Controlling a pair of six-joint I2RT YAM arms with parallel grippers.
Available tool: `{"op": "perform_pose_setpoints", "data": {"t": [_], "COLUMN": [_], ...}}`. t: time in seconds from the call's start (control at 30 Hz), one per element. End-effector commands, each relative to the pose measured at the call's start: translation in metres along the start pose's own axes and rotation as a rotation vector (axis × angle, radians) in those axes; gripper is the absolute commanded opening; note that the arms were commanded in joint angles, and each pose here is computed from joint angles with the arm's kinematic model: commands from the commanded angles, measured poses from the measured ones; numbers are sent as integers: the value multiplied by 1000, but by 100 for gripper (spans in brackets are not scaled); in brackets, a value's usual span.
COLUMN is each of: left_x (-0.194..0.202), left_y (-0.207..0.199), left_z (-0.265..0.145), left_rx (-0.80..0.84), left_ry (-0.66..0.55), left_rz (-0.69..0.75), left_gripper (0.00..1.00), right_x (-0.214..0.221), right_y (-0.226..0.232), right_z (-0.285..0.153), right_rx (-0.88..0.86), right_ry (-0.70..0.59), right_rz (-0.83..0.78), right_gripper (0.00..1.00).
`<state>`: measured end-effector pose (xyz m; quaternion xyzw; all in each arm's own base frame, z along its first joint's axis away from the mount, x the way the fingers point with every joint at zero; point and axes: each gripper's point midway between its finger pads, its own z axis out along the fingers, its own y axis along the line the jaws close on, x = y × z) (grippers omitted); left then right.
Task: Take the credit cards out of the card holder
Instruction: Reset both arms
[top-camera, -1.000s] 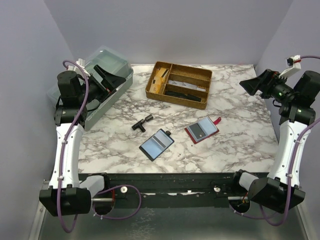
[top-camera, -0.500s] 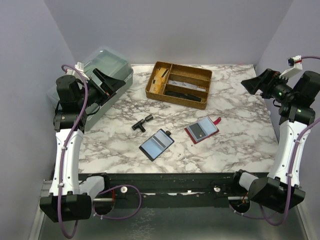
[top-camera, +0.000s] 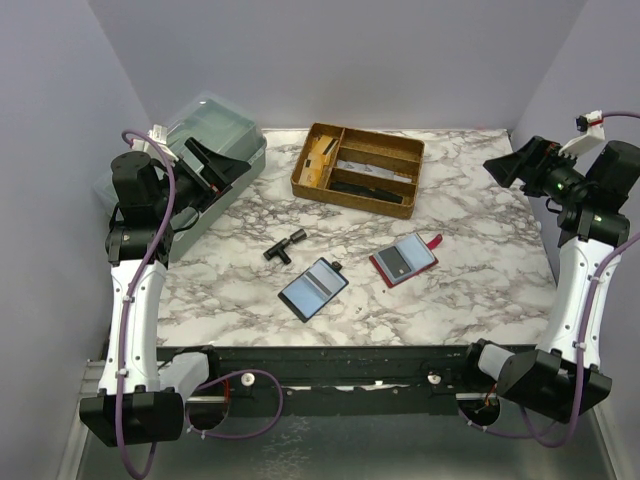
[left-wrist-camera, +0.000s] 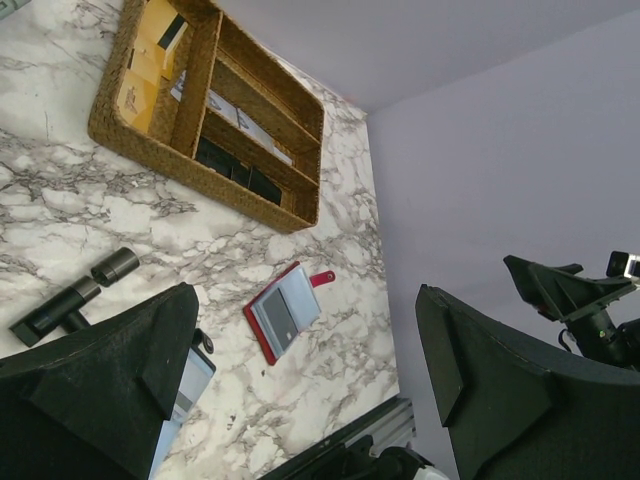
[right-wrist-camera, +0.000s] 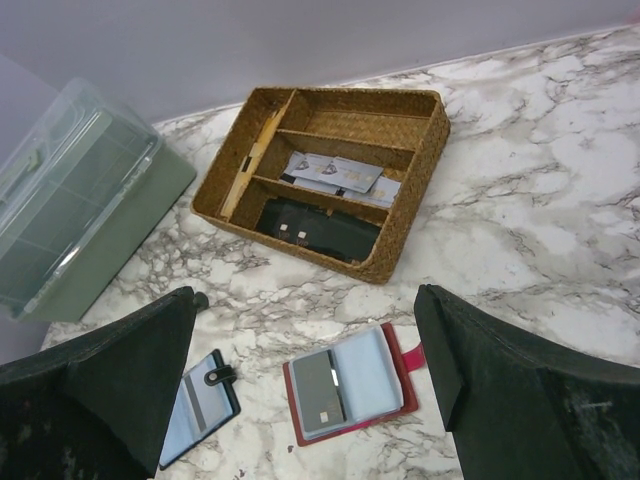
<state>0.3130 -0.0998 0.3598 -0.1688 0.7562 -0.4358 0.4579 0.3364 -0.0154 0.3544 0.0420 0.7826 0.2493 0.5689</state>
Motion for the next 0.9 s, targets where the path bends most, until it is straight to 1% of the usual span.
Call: {"op": "perform_pose_setpoints", "data": {"t": [0.0,0.77,0.87], "left_x": [-7,1,2], "left_y": [1,2,2], "left_z": [-2,-7,-7], "left_rx": [-17,-8,-5], "left_ry": [-27,-16,-12], "left_rz": [17,34,36], "left_gripper": [99,99,99], "right_x": [-4,-5,-5], "right_y": [-4,-3,-2], "right_z": [0,-1,-1], "right_rx": [24,20,7], "right_ry": [-5,-23,-23], "right_rz": [12,23,-15], "right_gripper": [99,99,99]}}
